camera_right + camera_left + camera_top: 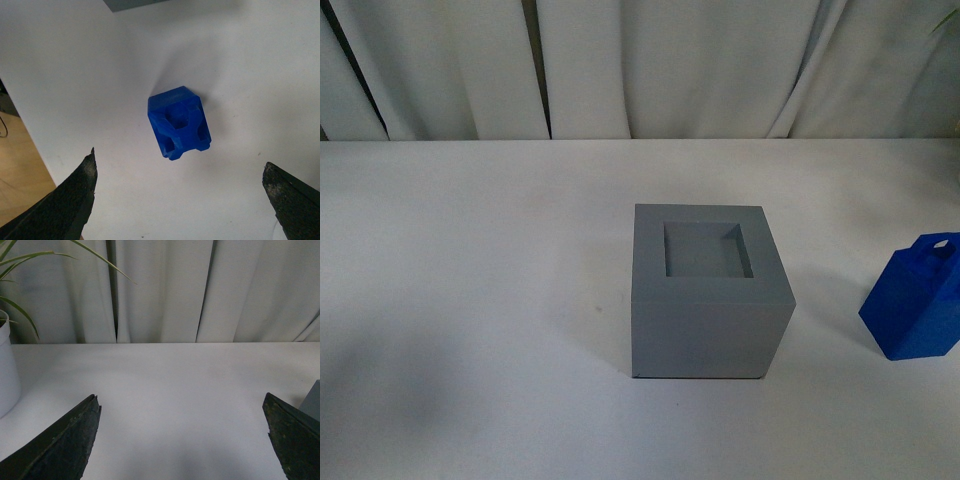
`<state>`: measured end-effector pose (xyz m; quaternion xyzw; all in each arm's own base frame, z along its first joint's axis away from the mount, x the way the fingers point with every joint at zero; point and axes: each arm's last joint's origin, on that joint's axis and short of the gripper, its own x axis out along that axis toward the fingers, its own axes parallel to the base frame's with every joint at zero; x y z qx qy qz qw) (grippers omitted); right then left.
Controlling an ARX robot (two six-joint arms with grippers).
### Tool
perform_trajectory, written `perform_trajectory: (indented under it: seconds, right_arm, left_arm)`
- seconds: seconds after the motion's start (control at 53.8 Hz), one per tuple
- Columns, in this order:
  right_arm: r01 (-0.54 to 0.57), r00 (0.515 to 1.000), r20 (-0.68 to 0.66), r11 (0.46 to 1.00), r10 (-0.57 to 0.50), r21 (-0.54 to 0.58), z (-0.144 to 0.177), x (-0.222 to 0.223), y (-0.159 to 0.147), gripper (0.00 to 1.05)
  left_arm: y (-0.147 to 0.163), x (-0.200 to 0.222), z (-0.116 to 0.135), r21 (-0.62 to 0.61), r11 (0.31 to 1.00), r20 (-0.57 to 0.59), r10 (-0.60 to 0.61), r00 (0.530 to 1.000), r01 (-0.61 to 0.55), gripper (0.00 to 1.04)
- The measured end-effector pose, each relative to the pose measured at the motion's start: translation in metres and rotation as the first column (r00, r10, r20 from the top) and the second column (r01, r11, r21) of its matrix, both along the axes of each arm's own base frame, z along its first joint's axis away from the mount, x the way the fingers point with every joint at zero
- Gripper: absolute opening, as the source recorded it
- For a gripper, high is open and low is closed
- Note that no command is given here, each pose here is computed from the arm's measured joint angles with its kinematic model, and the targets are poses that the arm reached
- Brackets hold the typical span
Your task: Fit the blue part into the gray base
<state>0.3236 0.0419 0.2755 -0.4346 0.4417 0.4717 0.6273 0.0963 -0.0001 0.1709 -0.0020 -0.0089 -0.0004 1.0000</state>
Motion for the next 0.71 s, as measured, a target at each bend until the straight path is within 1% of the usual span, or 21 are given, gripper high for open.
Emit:
perform_trajectory:
  seconds: [0.149,0.334,0.706]
  right_arm:
    - [-0.044,0.998,-0.035,0.998,0.042,-0.044,-0.022,0.006,0.004,0.97]
    - [-0.065,0.997,-0.056,0.994,0.060,-0.091,-0.039,0.007,0.006,0.97]
    - [-0.066,0.995,-0.077,0.993,0.058,-0.102,-0.068,0.013,0.008,0.97]
  left_arm:
    - [0.000,0.000,0.000,0.000,1.000,0.000,0.000,1.000,0.000,0.99]
    - [0.000,0.000,0.000,0.000,1.000,0.000,0.000,1.000,0.000,0.99]
    - [0.000,0.000,0.000,0.000,1.000,0.000,0.000,1.000,0.000,0.99]
